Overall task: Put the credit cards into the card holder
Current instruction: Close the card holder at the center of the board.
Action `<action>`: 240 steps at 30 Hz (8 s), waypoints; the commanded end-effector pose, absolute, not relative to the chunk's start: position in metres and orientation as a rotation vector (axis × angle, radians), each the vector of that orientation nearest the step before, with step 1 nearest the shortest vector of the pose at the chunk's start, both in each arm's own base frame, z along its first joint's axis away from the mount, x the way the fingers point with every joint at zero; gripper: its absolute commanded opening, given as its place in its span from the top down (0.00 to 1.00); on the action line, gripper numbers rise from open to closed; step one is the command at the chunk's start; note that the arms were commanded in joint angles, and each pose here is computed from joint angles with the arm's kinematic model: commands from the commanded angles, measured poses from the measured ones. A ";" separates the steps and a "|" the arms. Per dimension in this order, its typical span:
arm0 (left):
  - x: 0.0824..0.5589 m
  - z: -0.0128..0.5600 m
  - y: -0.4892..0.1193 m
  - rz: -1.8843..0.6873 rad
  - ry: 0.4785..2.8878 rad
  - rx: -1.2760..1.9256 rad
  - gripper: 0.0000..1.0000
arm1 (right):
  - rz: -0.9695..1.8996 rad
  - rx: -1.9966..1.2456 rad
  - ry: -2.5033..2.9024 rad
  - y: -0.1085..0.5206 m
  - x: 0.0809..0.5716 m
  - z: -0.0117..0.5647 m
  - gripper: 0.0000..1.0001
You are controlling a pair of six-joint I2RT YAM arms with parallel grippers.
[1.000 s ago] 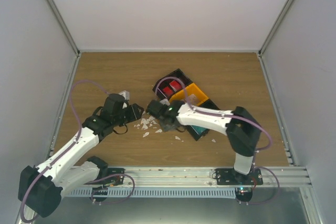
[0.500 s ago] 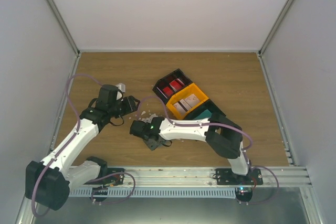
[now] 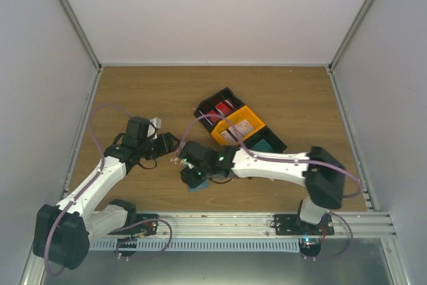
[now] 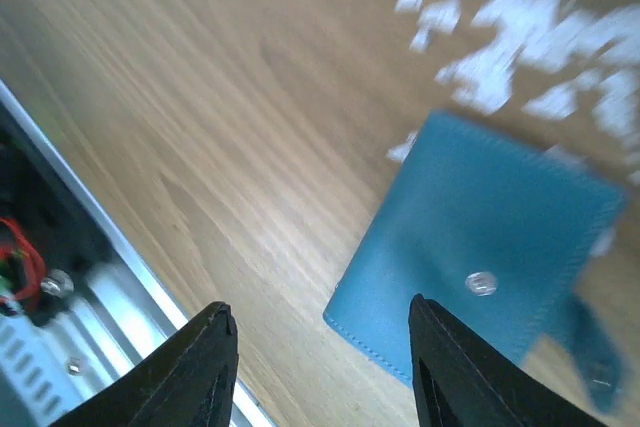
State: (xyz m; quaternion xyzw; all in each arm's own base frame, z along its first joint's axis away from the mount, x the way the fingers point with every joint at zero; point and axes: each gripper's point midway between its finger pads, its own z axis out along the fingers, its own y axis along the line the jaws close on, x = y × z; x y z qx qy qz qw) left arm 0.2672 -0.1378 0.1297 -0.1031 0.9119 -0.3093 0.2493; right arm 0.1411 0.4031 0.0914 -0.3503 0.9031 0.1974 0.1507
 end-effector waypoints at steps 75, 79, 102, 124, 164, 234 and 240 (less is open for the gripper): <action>0.177 0.014 -0.178 -0.916 2.797 -0.382 0.67 | 0.856 -0.808 2.721 0.374 0.187 0.060 0.99; 0.176 0.014 -0.179 -0.927 2.795 -0.368 0.67 | 0.847 -0.806 2.729 0.379 0.189 0.055 0.99; 0.176 0.013 -0.183 -0.965 2.781 -0.332 0.71 | 0.812 -0.882 2.763 0.384 0.184 0.038 1.00; 0.181 0.008 -0.179 -0.906 2.788 -0.355 0.74 | 0.534 -1.103 2.842 0.368 0.160 0.009 1.00; 0.183 -0.002 -0.175 -0.855 2.812 -0.391 0.80 | 0.729 -1.010 2.817 0.365 0.145 0.027 1.00; 0.192 0.012 -0.183 -0.900 2.775 -0.319 0.79 | 1.048 -0.809 2.682 0.411 0.157 0.084 0.72; 0.193 0.024 -0.193 -0.978 2.746 -0.264 0.78 | 0.920 -0.696 2.640 0.389 0.173 0.111 0.71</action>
